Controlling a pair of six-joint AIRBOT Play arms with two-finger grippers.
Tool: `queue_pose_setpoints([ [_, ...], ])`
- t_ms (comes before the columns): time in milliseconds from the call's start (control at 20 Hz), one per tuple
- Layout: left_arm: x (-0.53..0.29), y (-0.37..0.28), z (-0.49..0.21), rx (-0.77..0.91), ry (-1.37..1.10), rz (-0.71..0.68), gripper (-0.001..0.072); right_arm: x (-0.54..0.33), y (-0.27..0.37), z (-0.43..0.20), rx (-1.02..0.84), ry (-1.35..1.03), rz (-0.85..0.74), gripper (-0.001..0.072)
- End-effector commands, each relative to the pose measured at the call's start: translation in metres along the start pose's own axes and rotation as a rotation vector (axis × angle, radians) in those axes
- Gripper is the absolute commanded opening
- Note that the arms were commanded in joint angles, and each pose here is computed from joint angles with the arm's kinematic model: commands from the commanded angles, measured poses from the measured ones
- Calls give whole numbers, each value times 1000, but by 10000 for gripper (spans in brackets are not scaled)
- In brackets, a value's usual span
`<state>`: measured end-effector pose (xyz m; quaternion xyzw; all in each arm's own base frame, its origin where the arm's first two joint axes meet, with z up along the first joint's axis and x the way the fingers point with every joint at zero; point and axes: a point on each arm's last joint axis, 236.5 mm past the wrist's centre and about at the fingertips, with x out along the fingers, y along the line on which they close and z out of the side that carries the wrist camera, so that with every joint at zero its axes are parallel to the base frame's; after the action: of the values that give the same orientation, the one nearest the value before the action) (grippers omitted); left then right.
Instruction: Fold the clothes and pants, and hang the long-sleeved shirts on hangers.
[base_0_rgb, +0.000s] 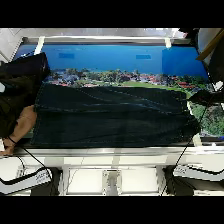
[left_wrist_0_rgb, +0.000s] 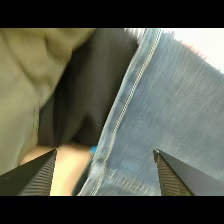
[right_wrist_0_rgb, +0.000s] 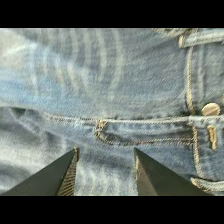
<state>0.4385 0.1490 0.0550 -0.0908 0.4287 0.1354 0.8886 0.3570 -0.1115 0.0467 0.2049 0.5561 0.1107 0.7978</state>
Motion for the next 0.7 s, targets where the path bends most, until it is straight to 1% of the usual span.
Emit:
queue_pose_setpoints([
  [0,-26,-14,24,-104,-16,-61,709,-1,-12,0,-4,-4,-47,403],
  [100,-42,-1,-2,-137,89,-26,710,-10,-31,-20,19,53,-85,402],
  [200,-64,26,-43,-178,228,50,710,-25,-48,-45,101,67,-53,402],
  [250,-75,37,-58,-196,254,77,711,-30,-54,-59,150,54,-18,402],
  [350,-95,51,-87,-309,248,112,710,-33,-63,-85,248,-16,69,403],
  [400,-106,56,-106,-364,243,130,710,-34,-73,-96,283,-73,79,402],
  [500,-122,64,-149,-454,260,158,710,-38,-100,-108,398,-171,38,402],
  [550,-128,69,-177,-509,309,172,710,-41,-109,-114,436,-189,29,402],
  [650,-132,77,-225,-594,413,170,709,-47,-116,-119,465,-213,23,402],
])
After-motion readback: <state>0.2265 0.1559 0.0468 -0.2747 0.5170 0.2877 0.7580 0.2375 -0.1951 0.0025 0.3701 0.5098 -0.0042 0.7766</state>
